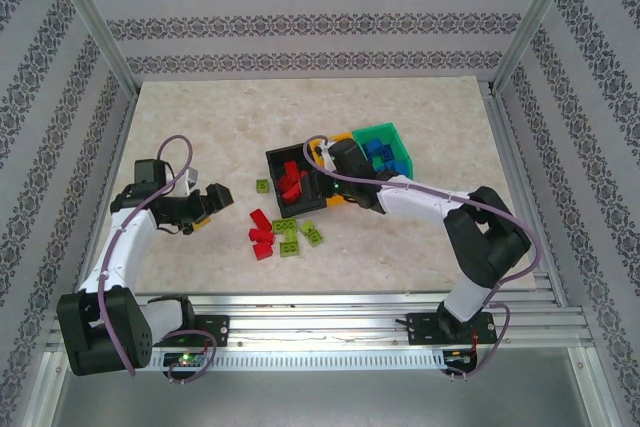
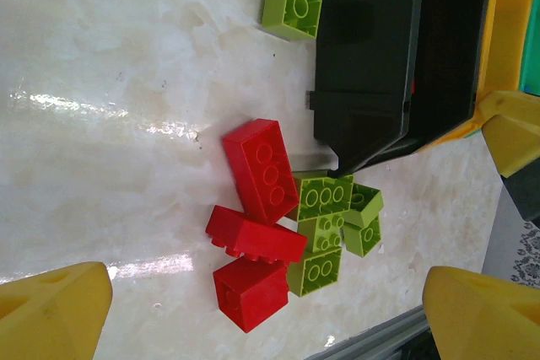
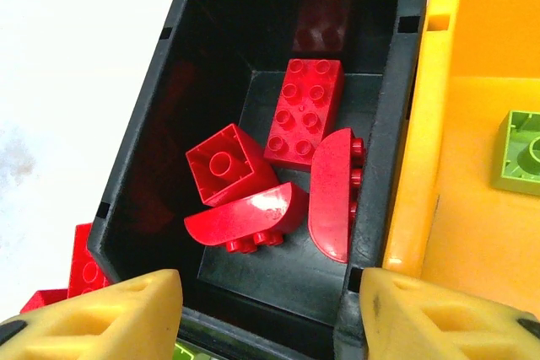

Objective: Sort the legos into containers by color

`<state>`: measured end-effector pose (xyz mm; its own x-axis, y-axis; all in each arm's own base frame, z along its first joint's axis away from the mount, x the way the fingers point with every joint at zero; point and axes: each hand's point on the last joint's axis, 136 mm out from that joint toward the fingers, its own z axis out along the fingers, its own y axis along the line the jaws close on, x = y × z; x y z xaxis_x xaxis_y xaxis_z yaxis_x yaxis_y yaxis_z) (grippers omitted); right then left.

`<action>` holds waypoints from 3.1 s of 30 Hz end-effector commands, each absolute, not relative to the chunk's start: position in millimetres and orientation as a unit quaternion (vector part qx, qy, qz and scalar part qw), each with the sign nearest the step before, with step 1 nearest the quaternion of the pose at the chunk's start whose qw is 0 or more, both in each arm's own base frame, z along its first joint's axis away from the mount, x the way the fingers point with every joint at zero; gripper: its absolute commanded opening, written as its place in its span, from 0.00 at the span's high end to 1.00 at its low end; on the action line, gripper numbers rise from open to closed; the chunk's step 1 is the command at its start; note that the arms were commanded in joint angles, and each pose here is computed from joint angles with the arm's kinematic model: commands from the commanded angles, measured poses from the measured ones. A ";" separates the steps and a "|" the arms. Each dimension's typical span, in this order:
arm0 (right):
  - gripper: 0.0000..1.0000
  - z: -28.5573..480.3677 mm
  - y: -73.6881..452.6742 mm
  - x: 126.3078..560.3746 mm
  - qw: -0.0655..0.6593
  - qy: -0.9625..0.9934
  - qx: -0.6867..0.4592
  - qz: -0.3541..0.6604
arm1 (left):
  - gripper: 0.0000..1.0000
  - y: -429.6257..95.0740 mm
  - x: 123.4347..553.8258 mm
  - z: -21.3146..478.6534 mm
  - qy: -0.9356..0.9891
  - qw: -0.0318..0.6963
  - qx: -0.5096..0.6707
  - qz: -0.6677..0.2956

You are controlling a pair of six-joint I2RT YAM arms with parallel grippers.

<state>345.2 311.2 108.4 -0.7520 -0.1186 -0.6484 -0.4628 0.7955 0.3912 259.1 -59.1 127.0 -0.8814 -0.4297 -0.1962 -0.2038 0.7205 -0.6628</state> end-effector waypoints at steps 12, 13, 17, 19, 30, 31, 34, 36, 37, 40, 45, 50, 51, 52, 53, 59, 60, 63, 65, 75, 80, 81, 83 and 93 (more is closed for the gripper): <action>0.39 155.7 281.3 323.9 0.330 0.891 -0.159 0.269 | 0.07 -69.2 245.8 148.8 0.909 0.194 -0.174 -0.327; 0.39 156.9 277.9 322.3 0.332 0.890 -0.154 0.271 | 0.07 -73.2 243.4 151.4 0.906 0.196 -0.175 -0.332; 0.39 155.2 262.6 316.7 0.338 0.892 -0.136 0.269 | 0.08 -92.2 224.8 149.3 0.911 0.200 -0.167 -0.319; 0.39 151.0 255.9 313.6 0.338 0.894 -0.125 0.267 | 0.08 -103.7 214.8 141.8 0.916 0.191 -0.165 -0.311; 0.38 128.0 231.5 300.5 0.340 0.903 -0.101 0.241 | 0.11 -132.9 178.2 67.7 0.956 0.104 -0.157 -0.224; 0.38 126.8 230.5 300.3 0.339 0.904 -0.102 0.239 | 0.11 -136.7 178.3 63.4 0.958 0.101 -0.152 -0.221; 0.38 126.2 229.3 299.7 0.339 0.905 -0.104 0.235 | 0.12 -142.1 179.7 53.1 0.967 0.087 -0.138 -0.194; 0.38 127.6 228.8 299.6 0.343 0.904 -0.105 0.235 | 0.13 -141.7 183.6 50.6 0.978 0.088 -0.116 -0.149; 0.38 127.3 227.9 299.2 0.343 0.904 -0.105 0.234 | 0.13 -141.1 185.5 49.7 0.983 0.089 -0.105 -0.125; 0.38 126.0 225.9 298.5 0.343 0.904 -0.106 0.230 | 0.13 -138.3 190.7 43.4 0.993 0.070 -0.072 -0.061; 0.38 125.6 219.1 295.1 0.347 0.905 -0.107 0.221 | 0.14 -150.6 204.4 37.6 0.997 0.056 -0.047 -0.032; 0.38 125.6 208.1 291.2 0.351 0.906 -0.107 0.210 | 0.20 -156.3 208.1 25.4 0.998 0.045 -0.044 -0.025; 0.38 126.0 205.6 290.5 0.352 0.906 -0.106 0.208 | 0.22 -155.8 207.4 23.4 0.998 0.042 -0.042 -0.022; 0.38 125.7 203.4 290.1 0.353 0.907 -0.105 0.206 | 0.26 -155.3 206.6 22.0 0.998 0.041 -0.042 -0.021; 0.38 125.6 200.6 289.5 0.353 0.907 -0.103 0.205 | 0.30 -155.4 206.0 21.5 0.998 0.041 -0.042 -0.023; 0.38 124.7 192.6 288.9 0.355 0.907 -0.093 0.207 | 0.49 -153.8 207.5 37.5 0.996 0.071 -0.044 -0.040; 0.38 124.4 192.4 288.8 0.355 0.907 -0.093 0.207 | 0.54 -154.6 208.2 43.5 0.995 0.078 -0.045 -0.047; 0.38 123.7 192.2 289.3 0.355 0.907 -0.091 0.209 | 0.64 -160.7 211.1 64.6 0.990 0.105 -0.050 -0.083; 0.38 124.9 193.4 290.0 0.355 0.906 -0.092 0.211 | 0.65 -166.3 213.6 81.0 0.985 0.123 -0.052 -0.109; 0.38 124.2 196.2 282.8 0.343 0.907 -0.097 0.225 | 0.65 -194.6 265.1 149.8 0.965 0.213 -0.019 -0.151; 0.38 127.1 190.4 269.4 0.341 0.905 -0.093 0.235 | 0.63 -216.2 306.3 151.3 0.966 0.208 0.001 -0.151; 0.38 125.9 187.3 265.8 0.341 0.906 -0.092 0.232 | 0.63 -218.3 317.7 149.4 0.967 0.208 0.001 -0.149; 0.37 122.4 181.0 259.8 0.342 0.908 -0.087 0.228 | 0.61 -223.3 337.8 147.0 0.968 0.204 -0.001 -0.149; 0.37 109.6 158.0 233.6 0.334 0.915 -0.073 0.215 | 0.28 -211.9 385.0 138.0 0.973 0.201 -0.030 -0.109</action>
<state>239.0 168.9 116.2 -0.7518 -0.0110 -0.6593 -0.3188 0.8813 0.3488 387.1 -218.4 124.2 -0.9215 -0.1128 -0.3716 -0.0212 0.9700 -0.2420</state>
